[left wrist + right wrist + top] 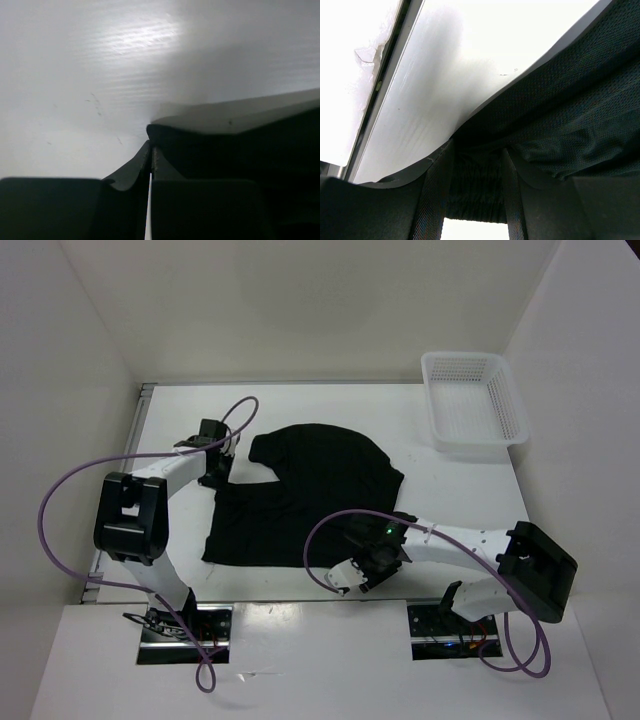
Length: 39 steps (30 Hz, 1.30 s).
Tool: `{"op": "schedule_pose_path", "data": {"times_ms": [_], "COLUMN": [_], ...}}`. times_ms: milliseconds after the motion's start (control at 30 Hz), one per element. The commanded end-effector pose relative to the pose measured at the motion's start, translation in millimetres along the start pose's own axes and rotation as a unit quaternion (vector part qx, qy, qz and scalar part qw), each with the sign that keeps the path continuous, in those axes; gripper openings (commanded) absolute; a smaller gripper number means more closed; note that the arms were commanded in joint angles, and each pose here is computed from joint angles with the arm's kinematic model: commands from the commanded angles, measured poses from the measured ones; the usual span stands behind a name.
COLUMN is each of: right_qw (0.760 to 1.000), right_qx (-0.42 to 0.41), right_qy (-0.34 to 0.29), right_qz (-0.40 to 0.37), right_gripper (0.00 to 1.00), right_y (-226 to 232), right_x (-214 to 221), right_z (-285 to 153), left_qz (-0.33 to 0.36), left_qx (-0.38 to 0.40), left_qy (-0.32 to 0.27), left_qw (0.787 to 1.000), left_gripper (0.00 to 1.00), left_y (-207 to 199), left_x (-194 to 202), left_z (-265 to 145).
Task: Fold and stack the shorts
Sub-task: Flatten the shorts out
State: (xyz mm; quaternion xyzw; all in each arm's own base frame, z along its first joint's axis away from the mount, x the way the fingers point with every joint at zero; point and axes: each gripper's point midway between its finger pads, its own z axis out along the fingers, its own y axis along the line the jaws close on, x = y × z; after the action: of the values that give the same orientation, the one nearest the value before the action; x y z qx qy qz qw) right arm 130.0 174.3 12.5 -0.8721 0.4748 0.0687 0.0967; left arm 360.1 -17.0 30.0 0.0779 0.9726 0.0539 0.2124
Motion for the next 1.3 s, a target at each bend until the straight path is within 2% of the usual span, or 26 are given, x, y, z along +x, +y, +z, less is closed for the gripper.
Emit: {"op": "schedule_pose_path", "data": {"times_ms": [0,200,367,467,500,533,667,767,967,1067,1167,1267], "right_qw": [1.0,1.0,1.0,1.0,1.0,1.0,1.0,1.0,1.0,1.0,1.0,1.0], "right_qx": [0.004,0.004,-0.001,-0.001,-0.001,-0.005,-0.005,-0.001,0.004,0.004,0.0,0.0], "right_qy": [-0.01,-0.01,-0.008,-0.008,-0.008,-0.006,-0.006,0.005,0.003,0.013,0.015,0.015], "right_qz": [-0.009,-0.009,-0.012,-0.012,-0.012,-0.012,-0.012,-0.006,-0.006,-0.011,-0.01,-0.01], "right_gripper": [0.47,0.43,0.43,0.43,0.43,0.43,0.46,0.47,0.47,0.47,0.47,0.47], "right_y": [-1.9,-1.9,-0.2,-0.2,-0.2,1.0,1.0,-0.1,-2.8,-2.5,0.7,0.7], "right_x": [-5.8,-5.8,-4.8,-4.8,-4.8,-4.0,-3.9,-0.3,-2.1,1.7,3.5,3.5], "right_z": [1.3,1.3,1.1,1.1,1.1,3.0,3.0,2.2,-1.6,-2.5,-0.8,-0.8], "left_qz": [-0.023,-0.065,-0.065,-0.062,-0.06,-0.058,-0.052,-0.048,-0.054,-0.08,-0.134,-0.156], "left_qx": [-0.064,-0.123,-0.113,-0.105,-0.098,-0.08,-0.036,0.017,0.073,0.111,0.18,0.221], "left_qy": [-0.055,-0.117,-0.099,-0.09,-0.081,-0.075,-0.058,-0.05,-0.013,0.032,0.064,0.018], "left_qw": [0.996,0.983,0.987,0.988,0.99,0.992,0.996,0.997,0.996,0.99,0.972,0.962], "left_gripper": [0.0,0.0,0.0,0.13,0.39,0.47,0.58,0.58,0.4,0.39,0.39,0.37], "left_y": [33.2,76.7,76.0,72.4,69.1,62.7,49.0,32.5,16.2,16.3,23.8,30.3], "left_x": [-32.2,-73.3,-66.6,-60.0,-54.0,-51.1,-48.2,-51.3,-28.5,-8.7,-9.2,-29.0], "left_z": [1.3,-1.9,7.6,10.2,12.3,13.3,-5.5,-25.7,-28.5,-23.8,-16.1,-27.9]}}
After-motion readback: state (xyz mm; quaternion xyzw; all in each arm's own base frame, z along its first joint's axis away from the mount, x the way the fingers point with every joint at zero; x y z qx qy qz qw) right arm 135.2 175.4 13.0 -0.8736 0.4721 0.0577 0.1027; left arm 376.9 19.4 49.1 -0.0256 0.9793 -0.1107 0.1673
